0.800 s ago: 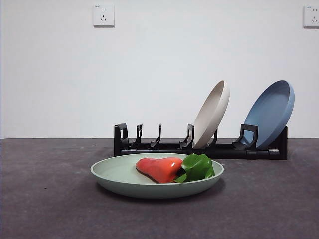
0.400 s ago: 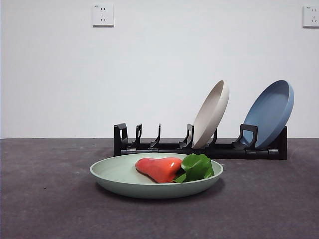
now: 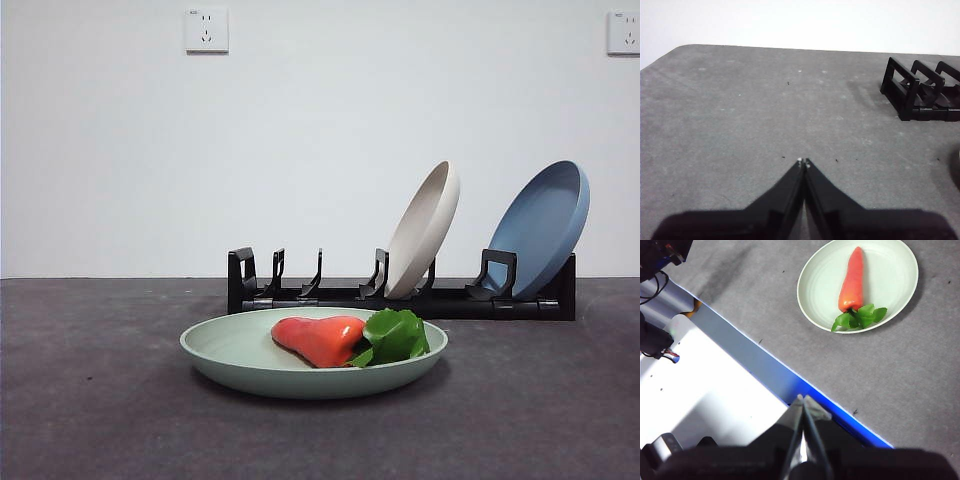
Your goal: Take the green plate from the plate rack,put the plate on the table,take the carrot from the table,put the carrot in the plate
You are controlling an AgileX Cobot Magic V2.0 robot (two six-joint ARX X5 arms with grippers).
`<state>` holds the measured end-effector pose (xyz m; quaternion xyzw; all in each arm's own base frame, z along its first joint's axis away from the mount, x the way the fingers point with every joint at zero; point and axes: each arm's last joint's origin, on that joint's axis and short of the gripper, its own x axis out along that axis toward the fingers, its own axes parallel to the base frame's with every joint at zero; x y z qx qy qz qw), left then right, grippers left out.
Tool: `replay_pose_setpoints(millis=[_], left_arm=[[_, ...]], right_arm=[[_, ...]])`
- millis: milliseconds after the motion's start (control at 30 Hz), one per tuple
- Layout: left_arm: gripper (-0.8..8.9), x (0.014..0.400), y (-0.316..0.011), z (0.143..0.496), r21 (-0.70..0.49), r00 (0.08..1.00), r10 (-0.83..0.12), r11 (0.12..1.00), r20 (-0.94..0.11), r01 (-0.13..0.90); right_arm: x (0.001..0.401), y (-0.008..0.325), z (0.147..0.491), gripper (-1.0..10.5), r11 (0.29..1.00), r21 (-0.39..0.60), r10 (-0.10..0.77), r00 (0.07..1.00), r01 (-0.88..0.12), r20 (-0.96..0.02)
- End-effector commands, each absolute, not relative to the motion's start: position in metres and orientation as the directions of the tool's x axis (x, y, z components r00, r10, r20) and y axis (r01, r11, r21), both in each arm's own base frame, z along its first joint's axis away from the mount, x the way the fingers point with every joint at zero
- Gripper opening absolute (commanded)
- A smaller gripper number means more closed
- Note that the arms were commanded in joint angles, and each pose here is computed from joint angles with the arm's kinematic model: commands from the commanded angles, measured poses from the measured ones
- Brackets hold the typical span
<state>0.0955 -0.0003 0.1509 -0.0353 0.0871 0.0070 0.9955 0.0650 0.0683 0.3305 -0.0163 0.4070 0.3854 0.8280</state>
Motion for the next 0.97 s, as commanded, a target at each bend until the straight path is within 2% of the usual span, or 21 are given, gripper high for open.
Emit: replay_pose_setpoints(millis=[33, 100, 167, 267, 333, 433, 533, 767, 967], left_arm=[[-0.03, 0.096, 0.0, 0.147, -0.075, 0.983, 0.015, 0.997, -0.181, -0.028], [-0.03, 0.096, 0.0, 0.147, -0.075, 0.983, 0.015, 0.997, -0.181, -0.028], [-0.03, 0.096, 0.0, 0.147, -0.075, 0.983, 0.015, 0.997, -0.181, -0.029], [-0.03, 0.096, 0.0, 0.147, -0.074, 0.983, 0.016, 0.997, -0.181, -0.03], [-0.03, 0.096, 0.0, 0.147, -0.075, 0.983, 0.015, 0.997, -0.18, -0.029], [-0.03, 0.096, 0.0, 0.147, -0.074, 0.983, 0.016, 0.997, -0.18, -0.03], [-0.03, 0.096, 0.0, 0.147, -0.074, 0.983, 0.016, 0.997, -0.18, -0.03], [-0.03, 0.096, 0.0, 0.147, -0.074, 0.983, 0.016, 0.997, -0.18, -0.03], [-0.03, 0.096, 0.0, 0.147, -0.074, 0.983, 0.016, 0.997, -0.18, -0.03]], right_arm=[[0.066, 0.066, 0.331, 0.0, 0.708, 0.228, 0.611, 0.419, -0.668, -0.672], [0.067, 0.059, 0.334, 0.0, 0.744, 0.167, 0.584, 0.508, -0.647, -0.633], [0.069, 0.051, 0.341, 0.0, 0.779, 0.125, 0.569, 0.611, -0.614, -0.551], [0.066, 0.036, 0.347, 0.0, 0.831, 0.13, 0.54, 0.73, -0.541, -0.419], [0.062, 0.027, 0.347, 0.0, 0.876, 0.1, 0.474, 0.803, -0.472, -0.361], [0.057, 0.017, 0.338, 0.0, 0.922, -0.001, 0.372, 0.887, -0.387, -0.273], [0.057, 0.013, 0.318, 0.0, 0.947, -0.042, 0.306, 0.934, -0.318, -0.185], [0.076, 0.011, 0.252, 0.0, 0.967, 0.01, 0.256, 0.966, -0.256, 0.017], [0.088, 0.012, 0.212, 0.0, 0.969, 0.01, 0.248, 0.968, -0.248, 0.046]])
